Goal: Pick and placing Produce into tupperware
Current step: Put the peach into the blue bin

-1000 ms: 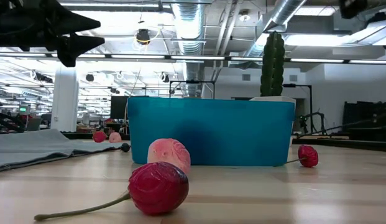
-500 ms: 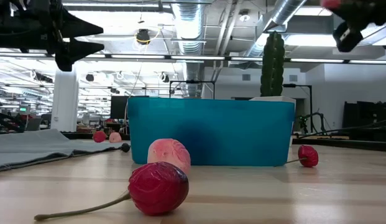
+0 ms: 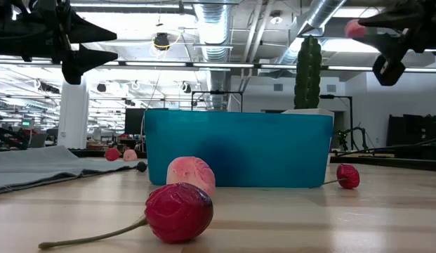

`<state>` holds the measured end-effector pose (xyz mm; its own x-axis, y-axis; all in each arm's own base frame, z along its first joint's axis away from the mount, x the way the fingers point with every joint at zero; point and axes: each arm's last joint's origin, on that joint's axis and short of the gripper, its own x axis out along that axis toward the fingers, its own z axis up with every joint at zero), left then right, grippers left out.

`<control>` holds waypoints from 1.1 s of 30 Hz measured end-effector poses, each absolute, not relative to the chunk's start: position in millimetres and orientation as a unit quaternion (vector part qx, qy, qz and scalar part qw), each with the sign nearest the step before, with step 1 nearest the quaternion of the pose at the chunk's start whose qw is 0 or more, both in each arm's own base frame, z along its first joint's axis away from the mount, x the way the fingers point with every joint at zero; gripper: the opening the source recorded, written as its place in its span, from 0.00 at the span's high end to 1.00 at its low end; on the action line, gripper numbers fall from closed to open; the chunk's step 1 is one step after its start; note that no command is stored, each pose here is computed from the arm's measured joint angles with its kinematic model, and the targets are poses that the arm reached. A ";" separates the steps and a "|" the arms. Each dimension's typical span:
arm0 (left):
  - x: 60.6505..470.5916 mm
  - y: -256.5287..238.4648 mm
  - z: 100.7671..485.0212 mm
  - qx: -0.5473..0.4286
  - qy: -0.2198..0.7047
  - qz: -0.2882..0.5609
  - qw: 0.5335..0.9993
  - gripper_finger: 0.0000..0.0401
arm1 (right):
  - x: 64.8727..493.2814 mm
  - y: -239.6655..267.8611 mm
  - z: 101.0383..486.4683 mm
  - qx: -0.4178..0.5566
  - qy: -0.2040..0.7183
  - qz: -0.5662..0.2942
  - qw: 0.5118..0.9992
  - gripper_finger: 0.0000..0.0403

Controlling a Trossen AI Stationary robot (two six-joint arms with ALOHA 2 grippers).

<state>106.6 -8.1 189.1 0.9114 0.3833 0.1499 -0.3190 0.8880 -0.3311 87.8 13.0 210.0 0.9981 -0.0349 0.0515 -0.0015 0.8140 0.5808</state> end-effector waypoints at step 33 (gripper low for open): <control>107.0 -8.0 185.6 -0.126 -0.086 0.191 0.970 0.40 | 105.1 12.1 190.6 -0.019 0.083 -0.108 0.990 0.69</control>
